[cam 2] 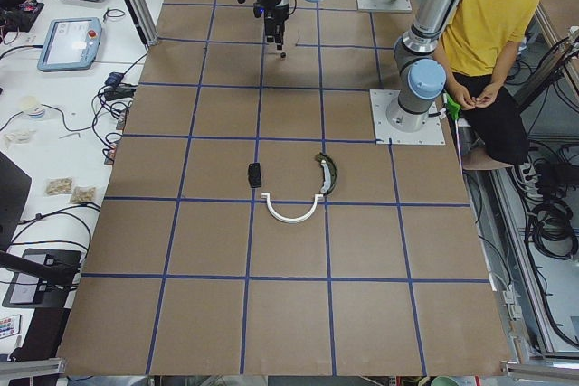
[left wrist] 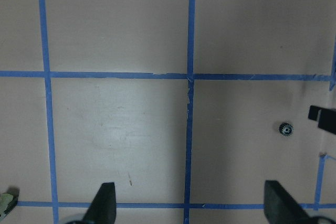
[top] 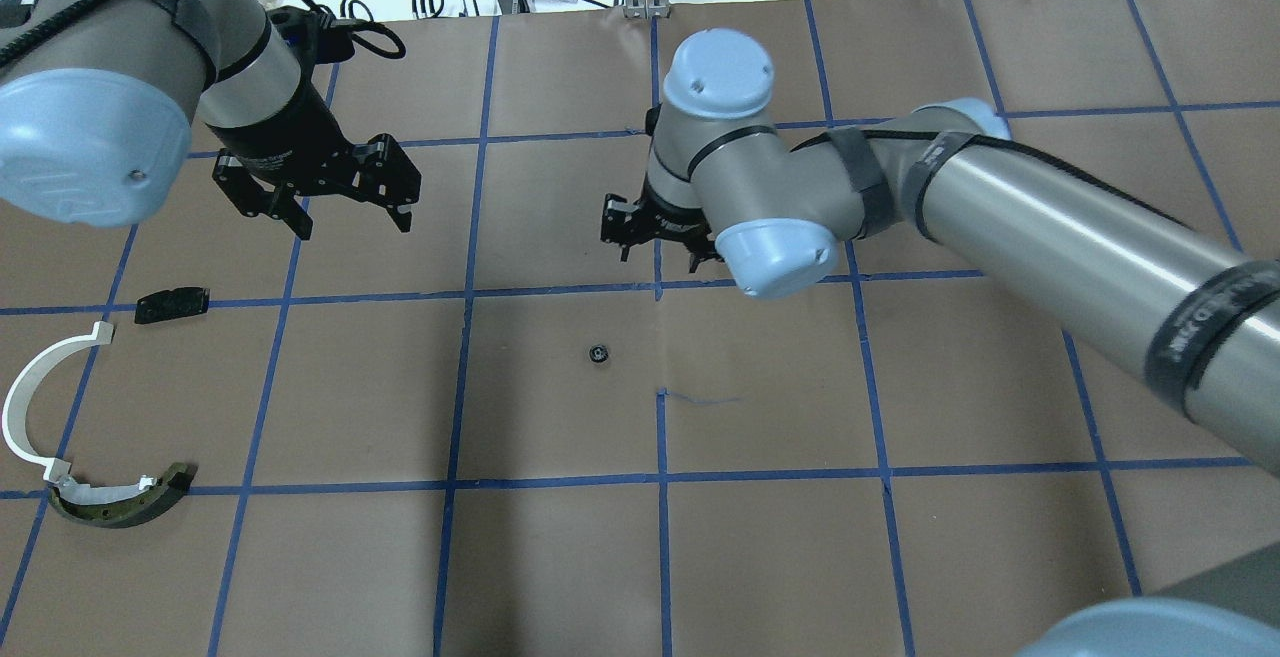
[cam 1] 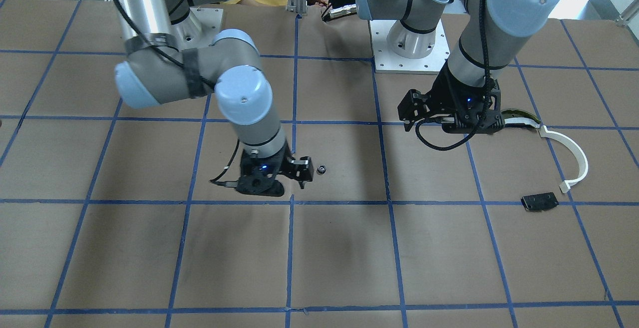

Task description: Place bearing gear from tray to pile

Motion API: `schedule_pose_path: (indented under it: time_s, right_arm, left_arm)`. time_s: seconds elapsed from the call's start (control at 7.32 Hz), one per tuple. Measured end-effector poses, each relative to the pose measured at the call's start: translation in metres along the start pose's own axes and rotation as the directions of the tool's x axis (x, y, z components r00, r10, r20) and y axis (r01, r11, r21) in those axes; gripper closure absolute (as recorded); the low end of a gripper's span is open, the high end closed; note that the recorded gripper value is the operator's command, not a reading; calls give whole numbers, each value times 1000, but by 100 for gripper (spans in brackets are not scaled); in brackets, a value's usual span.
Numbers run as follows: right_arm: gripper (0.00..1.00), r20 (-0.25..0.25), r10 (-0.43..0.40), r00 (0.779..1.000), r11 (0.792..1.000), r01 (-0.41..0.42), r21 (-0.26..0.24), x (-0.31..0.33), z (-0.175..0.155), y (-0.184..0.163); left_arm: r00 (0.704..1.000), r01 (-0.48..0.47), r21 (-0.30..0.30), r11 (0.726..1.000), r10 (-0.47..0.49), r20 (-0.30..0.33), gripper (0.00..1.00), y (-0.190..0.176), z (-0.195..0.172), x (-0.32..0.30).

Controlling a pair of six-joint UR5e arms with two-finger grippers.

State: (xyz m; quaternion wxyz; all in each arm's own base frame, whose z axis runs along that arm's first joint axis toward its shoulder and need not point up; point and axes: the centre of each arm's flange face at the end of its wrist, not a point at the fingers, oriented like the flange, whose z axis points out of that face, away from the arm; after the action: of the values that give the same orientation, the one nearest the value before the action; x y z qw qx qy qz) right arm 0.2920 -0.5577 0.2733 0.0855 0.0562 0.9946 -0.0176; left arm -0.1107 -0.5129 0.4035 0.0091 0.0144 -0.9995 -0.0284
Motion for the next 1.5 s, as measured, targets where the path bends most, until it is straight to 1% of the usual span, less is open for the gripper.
schedule_pose_path:
  time_s: [0.14,0.27,0.41,0.55,0.68,0.82,0.96,1.09,1.23,1.37,1.5]
  right_arm:
    - [0,-33,-70,997,997,71,6,82,-36,-43]
    - [0,-69,-129,989,991,131,15,176,-66,-74]
    - [0,-120,-184,976,982,187,15,271,-89,-90]
    - [0,-165,-228,960,973,231,2,361,-106,-92]
    - [0,-186,-243,952,969,245,-8,446,-120,-84]
    - [0,-190,-254,948,967,256,-15,517,-129,-69]
    - [0,-186,-269,945,962,272,-11,584,-134,-50]
    - [0,-192,-284,939,956,292,10,643,-130,-34]
    - [0,-202,-313,928,946,323,17,688,-114,-23]
    - [0,-198,-335,921,939,343,9,725,-91,-12]
    - [1,-183,-344,921,937,349,-1,755,-70,0]
  left_arm:
    - [1000,-13,4,1000,13,-1,0,-9,19,9]
    - [999,-36,8,999,36,1,0,-15,41,33]
    - [998,-63,0,998,63,4,0,-17,67,65]
    - [995,-98,-16,995,98,6,3,-17,97,96]
    - [992,-129,-26,991,129,4,4,-16,122,121]
    - [990,-144,-38,989,144,-14,3,-14,144,143]
    - [990,-140,-60,988,139,-33,3,-9,162,162]
    - [991,-132,-87,987,129,-38,6,-6,179,175]
    - [991,-129,-110,986,126,-36,6,-5,194,181]
    - [992,-128,-124,984,125,-31,6,-5,207,184]
    - [992,-128,-137,982,126,-26,5,-6,218,186]
